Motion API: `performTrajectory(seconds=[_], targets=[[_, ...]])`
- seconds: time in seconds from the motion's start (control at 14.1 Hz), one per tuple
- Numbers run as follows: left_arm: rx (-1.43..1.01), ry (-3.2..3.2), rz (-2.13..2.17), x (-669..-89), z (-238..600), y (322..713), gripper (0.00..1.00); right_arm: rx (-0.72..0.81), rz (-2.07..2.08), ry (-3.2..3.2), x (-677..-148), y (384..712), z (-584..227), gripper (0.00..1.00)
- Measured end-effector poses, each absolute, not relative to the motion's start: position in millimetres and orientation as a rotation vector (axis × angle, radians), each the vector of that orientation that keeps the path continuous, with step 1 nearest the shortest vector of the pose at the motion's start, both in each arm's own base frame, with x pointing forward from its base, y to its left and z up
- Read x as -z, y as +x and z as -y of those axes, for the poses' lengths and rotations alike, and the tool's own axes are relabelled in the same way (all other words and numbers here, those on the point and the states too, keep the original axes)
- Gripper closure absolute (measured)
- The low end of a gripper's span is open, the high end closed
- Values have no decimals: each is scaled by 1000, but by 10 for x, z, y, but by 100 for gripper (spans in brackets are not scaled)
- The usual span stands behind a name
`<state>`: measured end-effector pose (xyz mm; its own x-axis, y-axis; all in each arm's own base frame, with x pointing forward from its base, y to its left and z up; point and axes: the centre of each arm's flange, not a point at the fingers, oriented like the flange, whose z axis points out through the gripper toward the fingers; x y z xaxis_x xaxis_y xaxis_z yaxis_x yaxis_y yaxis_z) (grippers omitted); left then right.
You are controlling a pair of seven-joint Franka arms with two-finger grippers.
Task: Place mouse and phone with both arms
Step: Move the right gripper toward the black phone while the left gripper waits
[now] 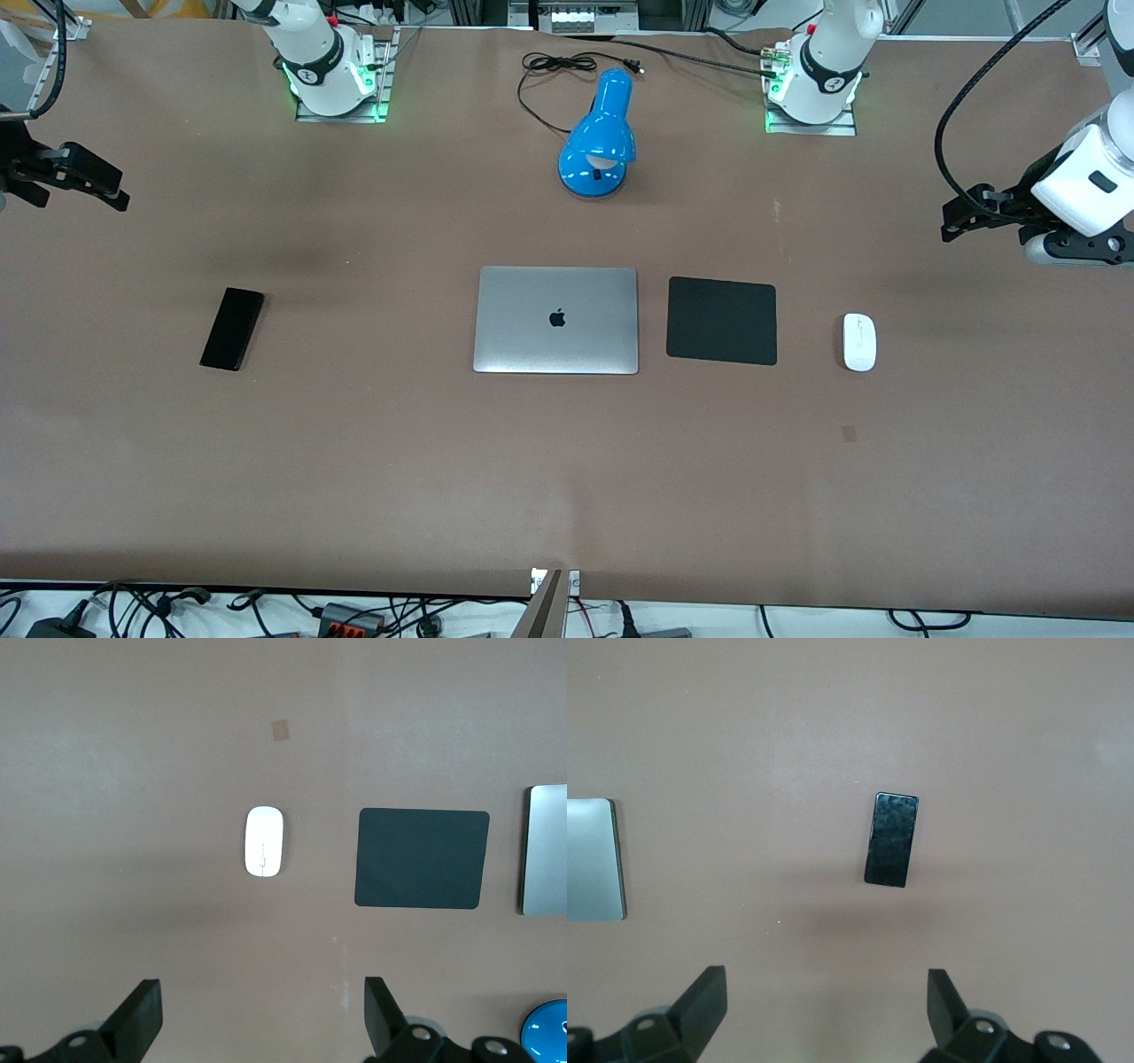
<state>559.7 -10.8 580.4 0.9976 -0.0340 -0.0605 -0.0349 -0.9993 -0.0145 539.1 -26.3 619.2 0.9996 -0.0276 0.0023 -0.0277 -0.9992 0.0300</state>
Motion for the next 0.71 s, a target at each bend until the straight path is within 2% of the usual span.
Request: performTrajectory(seconds=[0.71], targets=[[-94, -3124, -55, -5804, 109, 5597, 0, 47, 26, 3111, -6037, 5402, 205, 0]])
